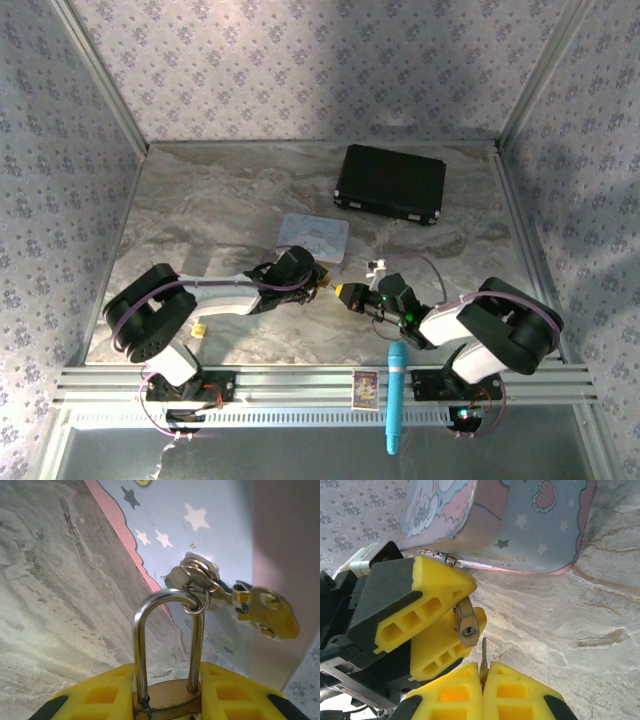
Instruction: Unlock the padlock with the key
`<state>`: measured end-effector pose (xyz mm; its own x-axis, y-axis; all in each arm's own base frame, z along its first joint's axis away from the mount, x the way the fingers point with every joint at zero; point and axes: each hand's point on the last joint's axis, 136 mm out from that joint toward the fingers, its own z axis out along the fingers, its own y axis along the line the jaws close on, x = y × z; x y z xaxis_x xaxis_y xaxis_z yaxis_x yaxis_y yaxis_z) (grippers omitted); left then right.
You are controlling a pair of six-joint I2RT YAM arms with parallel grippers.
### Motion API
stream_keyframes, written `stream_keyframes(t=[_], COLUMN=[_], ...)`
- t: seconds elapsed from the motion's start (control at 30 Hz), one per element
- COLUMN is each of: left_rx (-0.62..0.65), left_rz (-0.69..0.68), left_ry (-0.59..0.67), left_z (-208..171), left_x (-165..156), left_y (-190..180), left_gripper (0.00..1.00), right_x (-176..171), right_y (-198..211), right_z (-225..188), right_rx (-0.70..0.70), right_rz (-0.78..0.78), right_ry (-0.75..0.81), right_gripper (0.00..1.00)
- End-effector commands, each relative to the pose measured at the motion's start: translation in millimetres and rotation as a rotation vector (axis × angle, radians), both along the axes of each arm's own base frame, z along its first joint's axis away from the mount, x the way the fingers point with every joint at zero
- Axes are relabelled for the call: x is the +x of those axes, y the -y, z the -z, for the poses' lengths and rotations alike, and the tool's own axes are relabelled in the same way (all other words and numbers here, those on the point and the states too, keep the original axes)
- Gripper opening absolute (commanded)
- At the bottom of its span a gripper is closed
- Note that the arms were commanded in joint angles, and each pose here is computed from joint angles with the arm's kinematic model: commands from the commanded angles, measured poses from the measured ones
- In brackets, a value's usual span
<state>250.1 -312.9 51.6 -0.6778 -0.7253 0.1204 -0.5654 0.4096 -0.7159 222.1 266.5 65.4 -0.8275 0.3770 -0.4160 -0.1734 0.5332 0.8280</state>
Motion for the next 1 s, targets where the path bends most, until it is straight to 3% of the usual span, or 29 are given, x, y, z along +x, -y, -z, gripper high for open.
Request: stream_keyframes(t=[0.0,0.97], left_rx=[0.023,-0.007], left_rz=[0.012,0.035], left_ry=[-0.063,-0.058], left_z=[14.9,9.0], left_x=[-11.7,-14.5], left_y=[-2.2,8.4], left_gripper=[0.00,0.00], right_x=[2.8,9.6], right_y=[6.0,-16.6], right_z=[-6.3,-11.4], right_rx=[0.014,0.050], right_rz=[0.040,-0.017], right_ry=[0.022,0.026], right_gripper=[0.00,0.00])
